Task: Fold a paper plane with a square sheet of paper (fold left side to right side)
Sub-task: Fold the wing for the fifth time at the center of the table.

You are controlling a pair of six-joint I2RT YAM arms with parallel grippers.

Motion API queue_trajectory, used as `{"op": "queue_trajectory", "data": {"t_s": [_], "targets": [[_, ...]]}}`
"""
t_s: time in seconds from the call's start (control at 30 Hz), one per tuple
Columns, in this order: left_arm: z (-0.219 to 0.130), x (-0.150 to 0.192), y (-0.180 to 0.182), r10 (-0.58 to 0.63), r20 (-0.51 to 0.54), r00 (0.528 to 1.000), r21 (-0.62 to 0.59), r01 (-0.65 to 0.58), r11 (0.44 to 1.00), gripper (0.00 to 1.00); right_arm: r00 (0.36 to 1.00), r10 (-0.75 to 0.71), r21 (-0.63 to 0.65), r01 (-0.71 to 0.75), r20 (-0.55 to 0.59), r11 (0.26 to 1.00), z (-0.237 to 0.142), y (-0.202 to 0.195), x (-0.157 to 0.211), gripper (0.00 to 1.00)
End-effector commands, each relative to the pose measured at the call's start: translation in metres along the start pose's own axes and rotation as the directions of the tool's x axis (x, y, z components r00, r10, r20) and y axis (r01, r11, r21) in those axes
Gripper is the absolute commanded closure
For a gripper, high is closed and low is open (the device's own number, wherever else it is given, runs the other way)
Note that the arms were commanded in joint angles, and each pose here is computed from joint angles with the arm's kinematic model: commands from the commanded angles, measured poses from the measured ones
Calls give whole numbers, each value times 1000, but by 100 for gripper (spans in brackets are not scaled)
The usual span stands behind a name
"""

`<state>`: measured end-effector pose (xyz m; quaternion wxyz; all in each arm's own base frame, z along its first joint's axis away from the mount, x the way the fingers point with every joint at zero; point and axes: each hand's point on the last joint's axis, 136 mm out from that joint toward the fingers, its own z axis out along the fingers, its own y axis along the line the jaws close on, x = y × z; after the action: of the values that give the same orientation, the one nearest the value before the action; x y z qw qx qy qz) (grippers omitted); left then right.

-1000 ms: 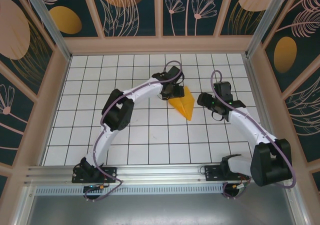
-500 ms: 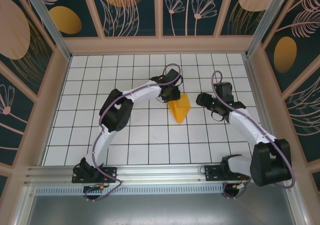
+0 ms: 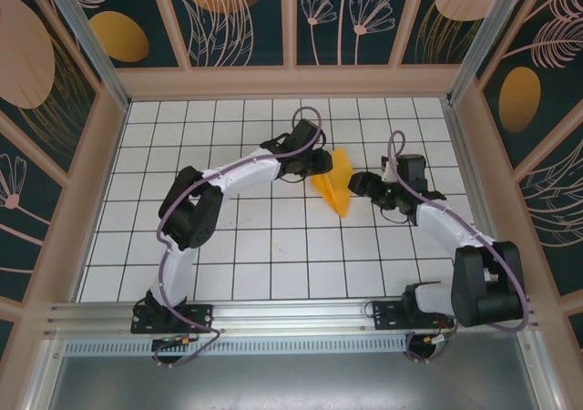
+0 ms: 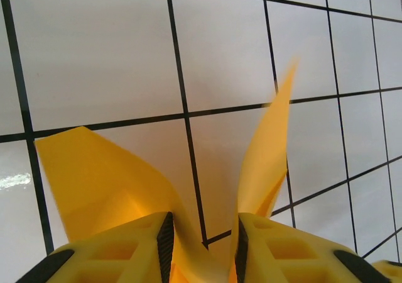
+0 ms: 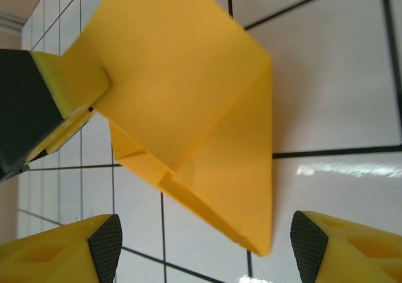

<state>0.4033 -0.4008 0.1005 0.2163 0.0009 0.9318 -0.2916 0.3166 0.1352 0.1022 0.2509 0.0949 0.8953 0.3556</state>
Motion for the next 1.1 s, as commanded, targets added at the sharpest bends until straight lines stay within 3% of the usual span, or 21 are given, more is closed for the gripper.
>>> {"op": "queue_trajectory", "data": {"t_s": [0.0, 0.3, 0.57, 1.07], "targets": [[-8, -1, -8, 29, 17, 999, 55, -30, 998, 66, 997, 77, -135, -80, -28, 988, 5, 9, 6, 26], [-8, 3, -11, 41, 9, 999, 105, -42, 994, 68, 999, 41, -105, -44, -28, 994, 9, -8, 9, 25], [-11, 7, -7, 83, 13, 996, 132, -84, 988, 68, 999, -19, -198, 24, 29, 980, 7, -13, -3, 22], [-13, 14, -8, 120, 10, 993, 217, -120, 969, 69, 998, -10, -393, -14, -61, 920, 32, -11, -2, 31]]}}
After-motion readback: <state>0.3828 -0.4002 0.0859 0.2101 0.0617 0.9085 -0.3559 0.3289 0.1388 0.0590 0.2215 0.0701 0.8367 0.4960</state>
